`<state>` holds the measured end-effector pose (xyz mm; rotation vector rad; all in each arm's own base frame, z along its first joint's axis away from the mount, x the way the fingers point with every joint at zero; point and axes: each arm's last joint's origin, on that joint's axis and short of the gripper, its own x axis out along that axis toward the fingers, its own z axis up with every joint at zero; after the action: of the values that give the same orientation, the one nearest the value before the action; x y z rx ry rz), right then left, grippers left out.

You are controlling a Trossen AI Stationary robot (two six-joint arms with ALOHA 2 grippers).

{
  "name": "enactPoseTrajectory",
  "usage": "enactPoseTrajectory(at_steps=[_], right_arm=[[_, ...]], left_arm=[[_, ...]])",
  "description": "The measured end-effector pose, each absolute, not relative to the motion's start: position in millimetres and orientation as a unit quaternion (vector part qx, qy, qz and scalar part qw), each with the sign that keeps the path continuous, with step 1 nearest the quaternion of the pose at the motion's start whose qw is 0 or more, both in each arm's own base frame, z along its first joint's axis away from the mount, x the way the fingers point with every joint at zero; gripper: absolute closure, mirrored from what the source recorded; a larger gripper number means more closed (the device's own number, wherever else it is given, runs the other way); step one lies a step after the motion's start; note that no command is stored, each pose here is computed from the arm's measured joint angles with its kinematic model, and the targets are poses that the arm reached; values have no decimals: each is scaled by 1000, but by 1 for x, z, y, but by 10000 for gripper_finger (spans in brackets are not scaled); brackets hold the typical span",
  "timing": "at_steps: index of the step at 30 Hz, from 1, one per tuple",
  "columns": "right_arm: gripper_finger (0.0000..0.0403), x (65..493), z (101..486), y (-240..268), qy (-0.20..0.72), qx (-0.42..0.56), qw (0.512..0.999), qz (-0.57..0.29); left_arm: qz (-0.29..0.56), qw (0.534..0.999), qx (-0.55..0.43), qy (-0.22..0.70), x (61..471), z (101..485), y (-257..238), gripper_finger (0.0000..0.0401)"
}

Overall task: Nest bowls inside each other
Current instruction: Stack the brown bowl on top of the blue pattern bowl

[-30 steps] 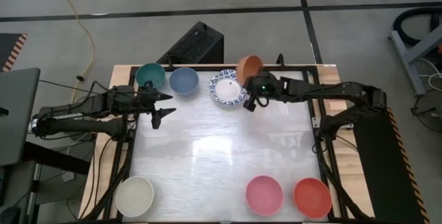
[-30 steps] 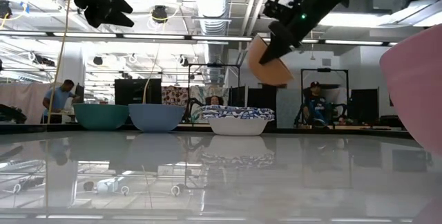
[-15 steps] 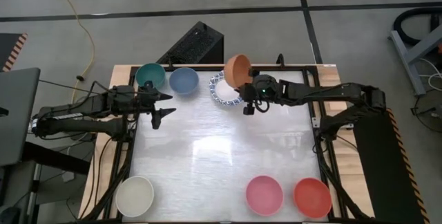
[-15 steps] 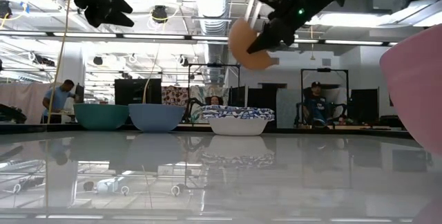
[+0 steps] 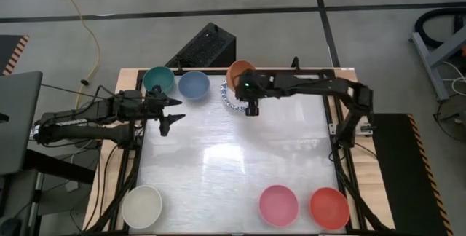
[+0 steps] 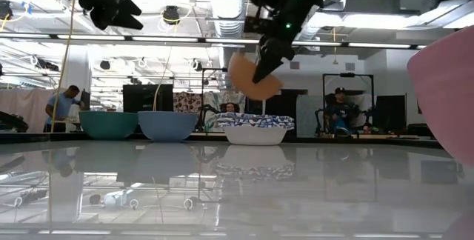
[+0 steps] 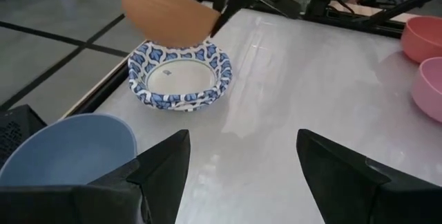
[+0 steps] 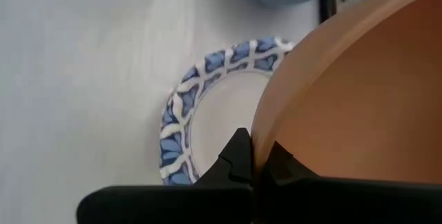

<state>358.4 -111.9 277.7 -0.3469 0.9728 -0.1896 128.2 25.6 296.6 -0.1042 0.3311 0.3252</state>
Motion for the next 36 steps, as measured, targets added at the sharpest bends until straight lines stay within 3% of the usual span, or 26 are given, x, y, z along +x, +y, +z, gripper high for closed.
enactPoseTrajectory(at_steps=[10, 36], right_arm=[[395, 381, 254, -122, 522, -112, 846, 1], [393, 372, 247, -142, 549, -89, 831, -16]], left_arm=[[162, 971, -55, 169, 128, 296, 25, 145], [161, 971, -55, 169, 128, 296, 25, 145]])
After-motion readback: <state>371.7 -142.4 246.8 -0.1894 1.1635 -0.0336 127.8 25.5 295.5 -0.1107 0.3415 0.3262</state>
